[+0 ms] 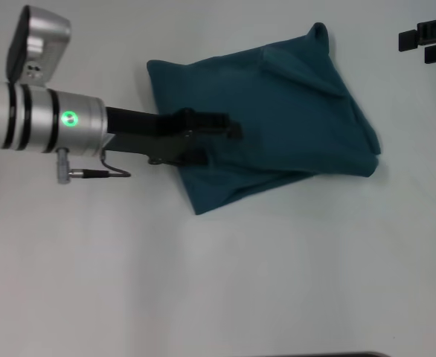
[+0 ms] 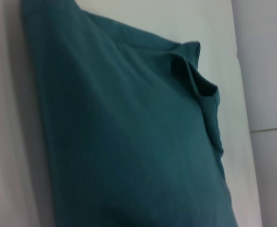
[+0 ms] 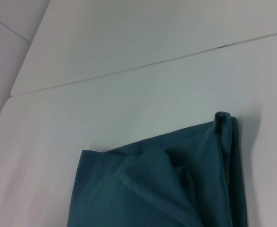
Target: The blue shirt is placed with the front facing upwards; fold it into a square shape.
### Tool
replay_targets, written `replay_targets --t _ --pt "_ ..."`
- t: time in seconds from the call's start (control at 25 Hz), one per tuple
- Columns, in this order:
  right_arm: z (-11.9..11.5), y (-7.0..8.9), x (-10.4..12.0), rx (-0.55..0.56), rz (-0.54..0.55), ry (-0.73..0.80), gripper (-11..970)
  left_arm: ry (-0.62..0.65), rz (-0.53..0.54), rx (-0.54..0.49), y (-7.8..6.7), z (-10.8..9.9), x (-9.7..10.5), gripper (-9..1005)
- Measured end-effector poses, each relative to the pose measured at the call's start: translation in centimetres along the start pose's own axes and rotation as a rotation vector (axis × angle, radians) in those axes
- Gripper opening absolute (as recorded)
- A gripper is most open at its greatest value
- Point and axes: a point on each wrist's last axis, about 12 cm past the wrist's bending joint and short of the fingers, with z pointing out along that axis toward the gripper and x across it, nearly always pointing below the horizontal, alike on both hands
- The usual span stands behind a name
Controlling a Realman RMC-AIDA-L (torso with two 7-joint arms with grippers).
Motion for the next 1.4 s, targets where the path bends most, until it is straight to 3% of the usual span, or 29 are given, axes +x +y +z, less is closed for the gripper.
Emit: replay_targets --t 0.16,0.32,0.52,0.92,1.4 --pt "0.1 0.0 0.0 0.000 0.001 0.000 762 0.006 0.001 -0.005 0.0 0.3 -0.1 879" --pt "0.1 0.0 0.0 -0.001 0.001 0.000 761 -0.057 -0.005 0.000 0.7 -2.6 -0.4 853" --pt "0.1 0.0 0.1 -0.001 0.001 0.000 760 -0.094 -0.024 -0.041 1.8 -3.8 -0.5 846" --pt "0.1 -0.1 0.1 0.001 0.002 -0.002 758 -0.116 -0.050 -0.102 2.5 -1.4 -0.7 842" --pt "0.0 -0.1 0.0 -0.004 0.004 -0.008 754 -0.074 0.041 -0.140 0.5 1.2 -1.7 807"
